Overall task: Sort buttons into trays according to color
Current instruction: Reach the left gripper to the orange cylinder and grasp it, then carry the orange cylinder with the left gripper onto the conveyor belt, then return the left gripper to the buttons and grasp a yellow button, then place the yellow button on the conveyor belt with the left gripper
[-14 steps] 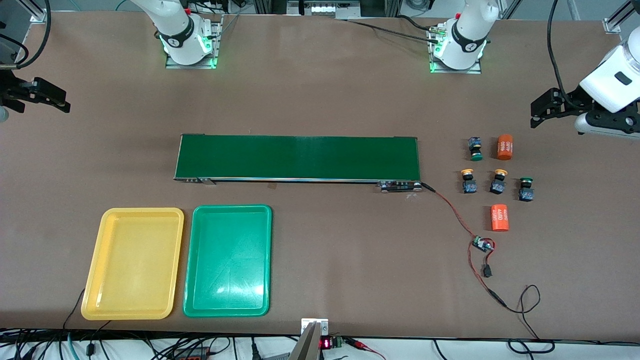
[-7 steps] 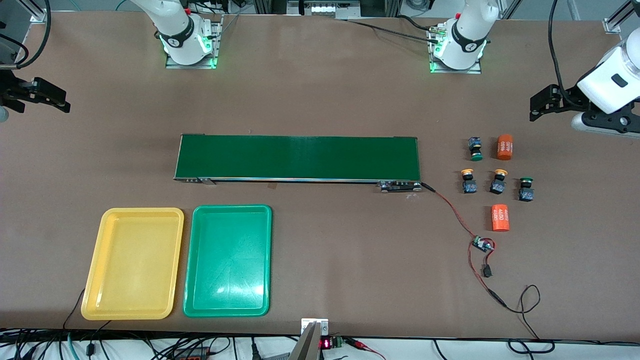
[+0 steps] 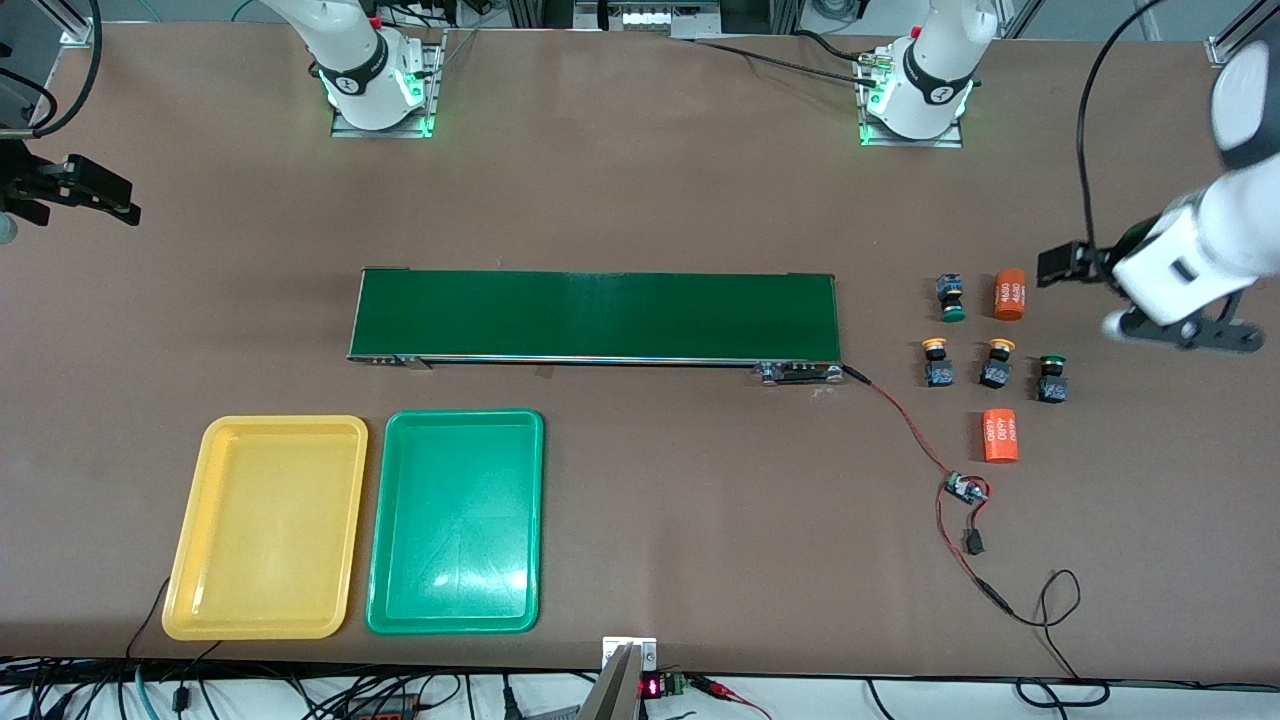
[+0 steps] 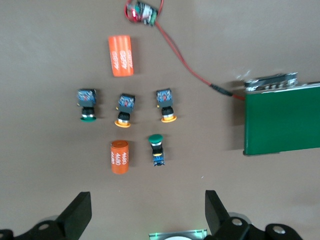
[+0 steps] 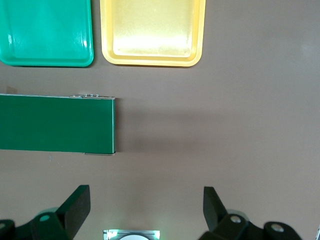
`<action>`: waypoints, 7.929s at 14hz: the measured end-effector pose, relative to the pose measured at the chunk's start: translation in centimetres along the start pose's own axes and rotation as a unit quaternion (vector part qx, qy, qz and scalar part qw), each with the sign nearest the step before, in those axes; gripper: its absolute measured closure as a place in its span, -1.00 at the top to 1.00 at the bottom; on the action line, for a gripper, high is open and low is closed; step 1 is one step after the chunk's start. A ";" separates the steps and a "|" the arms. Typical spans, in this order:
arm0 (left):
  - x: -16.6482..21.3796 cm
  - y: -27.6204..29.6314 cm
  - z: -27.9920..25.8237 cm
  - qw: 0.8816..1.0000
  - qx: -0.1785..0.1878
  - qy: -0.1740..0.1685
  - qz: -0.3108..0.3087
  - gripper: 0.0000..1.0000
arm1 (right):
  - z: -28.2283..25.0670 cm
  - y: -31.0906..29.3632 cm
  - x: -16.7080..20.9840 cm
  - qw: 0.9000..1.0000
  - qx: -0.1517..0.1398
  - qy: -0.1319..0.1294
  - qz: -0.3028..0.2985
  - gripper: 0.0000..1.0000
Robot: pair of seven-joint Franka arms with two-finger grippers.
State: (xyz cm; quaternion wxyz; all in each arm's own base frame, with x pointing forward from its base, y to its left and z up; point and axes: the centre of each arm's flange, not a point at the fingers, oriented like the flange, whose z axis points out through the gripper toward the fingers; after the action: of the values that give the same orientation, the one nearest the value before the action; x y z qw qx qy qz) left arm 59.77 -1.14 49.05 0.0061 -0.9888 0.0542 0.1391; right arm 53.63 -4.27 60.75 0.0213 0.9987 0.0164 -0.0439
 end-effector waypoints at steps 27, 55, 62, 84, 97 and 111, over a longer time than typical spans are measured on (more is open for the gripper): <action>12.2 -6.0 27.2 0.997 0.005 0.074 -0.024 0.01 | -0.1 0.0 0.0 1.000 0.000 0.002 0.000 1.00; 2.8 25.9 24.5 0.776 -0.008 -0.017 0.630 0.55 | -0.2 0.2 0.1 1.000 -0.001 0.008 0.003 1.00; 2.0 17.4 14.0 0.881 -0.001 -0.037 0.472 1.00 | -0.2 0.3 0.2 1.000 -0.001 0.010 0.003 1.00; 8.3 2.0 25.1 0.999 -0.005 -0.005 -0.043 1.00 | -0.2 0.4 0.2 1.000 -0.001 0.011 0.004 1.00; 6.2 1.6 30.8 0.996 -0.025 0.017 -0.080 -0.17 | -0.2 0.4 0.2 1.000 -0.001 0.013 0.004 1.00; 3.6 21.6 18.7 0.997 -0.008 -0.056 0.043 -0.17 | -0.2 0.4 0.2 1.000 -0.001 0.014 0.004 1.00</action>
State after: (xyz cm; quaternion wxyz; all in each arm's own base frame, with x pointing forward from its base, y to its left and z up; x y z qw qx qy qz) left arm 55.70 -22.43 30.12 -0.0051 -0.9763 0.0948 0.1945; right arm 53.91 -4.66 60.98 0.0222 0.9992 0.0123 -0.0301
